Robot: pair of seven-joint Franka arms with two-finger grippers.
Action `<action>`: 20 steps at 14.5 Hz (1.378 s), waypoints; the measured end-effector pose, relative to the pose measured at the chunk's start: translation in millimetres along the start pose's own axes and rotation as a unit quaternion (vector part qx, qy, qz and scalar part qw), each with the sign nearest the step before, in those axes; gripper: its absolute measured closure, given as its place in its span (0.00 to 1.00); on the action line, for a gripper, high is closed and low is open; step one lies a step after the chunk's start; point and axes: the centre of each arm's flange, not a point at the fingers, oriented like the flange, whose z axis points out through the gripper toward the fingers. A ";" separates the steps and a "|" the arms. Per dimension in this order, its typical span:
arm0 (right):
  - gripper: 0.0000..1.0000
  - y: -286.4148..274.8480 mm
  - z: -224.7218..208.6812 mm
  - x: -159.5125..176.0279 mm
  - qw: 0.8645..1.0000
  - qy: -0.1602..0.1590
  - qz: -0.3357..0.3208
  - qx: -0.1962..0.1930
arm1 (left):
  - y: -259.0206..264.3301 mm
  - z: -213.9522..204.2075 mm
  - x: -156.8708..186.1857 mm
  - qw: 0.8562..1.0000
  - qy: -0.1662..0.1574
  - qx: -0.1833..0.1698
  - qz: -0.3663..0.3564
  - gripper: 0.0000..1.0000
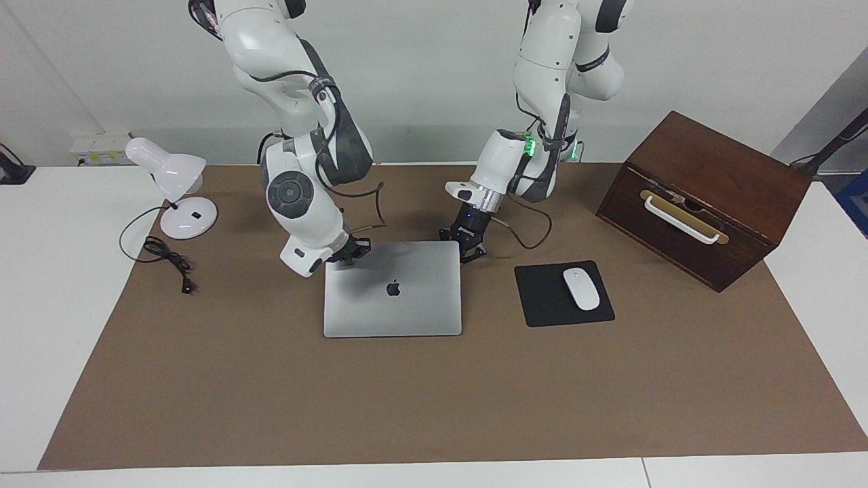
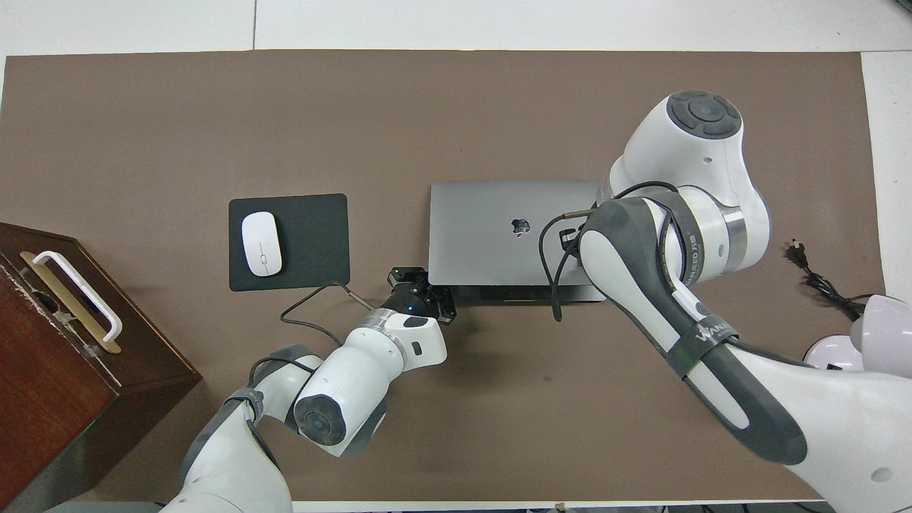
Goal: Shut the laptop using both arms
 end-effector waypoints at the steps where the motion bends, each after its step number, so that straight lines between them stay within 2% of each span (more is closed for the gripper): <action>1: 0.99 0.0 -0.2 -0.4 1.000 0.000 0.000 0.000 | -0.1 -1.1 -1.2 1.000 0.000 0.000 0.001 0.99; 20: 0.99 2.4 14.7 -1.0 1.000 0.006 0.002 0.000 | -0.4 -6.1 -5.7 1.000 -0.002 0.001 0.006 0.99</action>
